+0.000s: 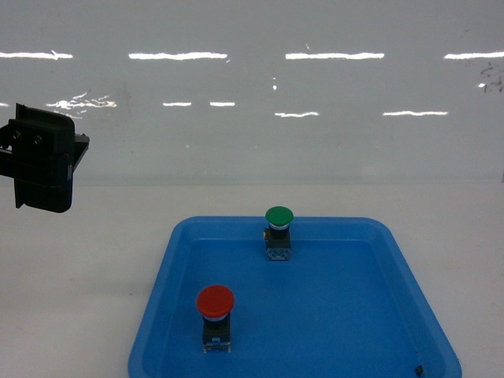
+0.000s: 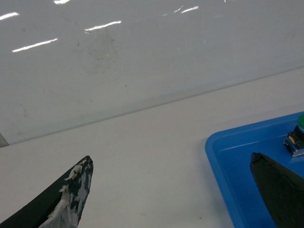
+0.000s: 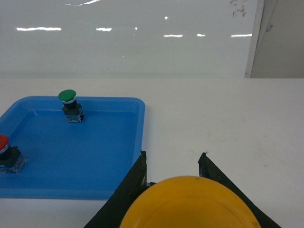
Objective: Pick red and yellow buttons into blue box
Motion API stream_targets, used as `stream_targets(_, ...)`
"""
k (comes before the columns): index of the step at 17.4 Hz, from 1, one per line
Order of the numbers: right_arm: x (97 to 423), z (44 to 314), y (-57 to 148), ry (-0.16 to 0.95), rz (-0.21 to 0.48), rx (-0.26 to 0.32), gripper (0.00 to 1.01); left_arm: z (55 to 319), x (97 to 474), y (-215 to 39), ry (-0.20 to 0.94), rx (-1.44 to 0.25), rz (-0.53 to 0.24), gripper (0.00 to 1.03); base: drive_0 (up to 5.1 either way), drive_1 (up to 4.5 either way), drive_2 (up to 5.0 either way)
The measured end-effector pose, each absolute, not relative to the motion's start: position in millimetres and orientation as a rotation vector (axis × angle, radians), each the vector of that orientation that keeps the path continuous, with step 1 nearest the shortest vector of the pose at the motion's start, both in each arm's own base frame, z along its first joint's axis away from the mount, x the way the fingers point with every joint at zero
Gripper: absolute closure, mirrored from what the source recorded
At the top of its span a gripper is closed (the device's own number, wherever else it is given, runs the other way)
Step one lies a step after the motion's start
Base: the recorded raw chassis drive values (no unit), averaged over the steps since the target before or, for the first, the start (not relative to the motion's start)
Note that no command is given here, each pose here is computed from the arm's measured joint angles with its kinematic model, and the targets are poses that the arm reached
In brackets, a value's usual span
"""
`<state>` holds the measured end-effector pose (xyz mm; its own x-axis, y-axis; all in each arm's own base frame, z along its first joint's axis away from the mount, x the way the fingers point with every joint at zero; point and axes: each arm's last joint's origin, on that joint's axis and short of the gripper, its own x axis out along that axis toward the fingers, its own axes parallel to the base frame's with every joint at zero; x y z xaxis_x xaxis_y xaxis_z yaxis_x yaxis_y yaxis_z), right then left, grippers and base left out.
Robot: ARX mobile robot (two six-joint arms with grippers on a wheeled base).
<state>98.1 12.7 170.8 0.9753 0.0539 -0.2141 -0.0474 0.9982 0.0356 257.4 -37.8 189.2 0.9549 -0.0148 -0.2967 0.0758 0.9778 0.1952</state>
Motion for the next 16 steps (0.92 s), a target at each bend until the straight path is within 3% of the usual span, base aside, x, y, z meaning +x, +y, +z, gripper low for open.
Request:
stream_targets(7,98,171,13,0.216,0.051,0.024,0.73,192,275,-60,0.381,0.159,-0.142,0.05,0.0,0.0,0.0)
stream_targets(11,98,171,13,0.216,0.051,0.024,0.73,189,298,-85,0.501,0.111,-0.214,0.05,0.0,0.0,0.0)
stream_targets(16,98,171,13,0.216,0.051,0.024,0.73,172,315,-119,0.652,0.124,-0.22,0.05,0.0,0.0,0.0)
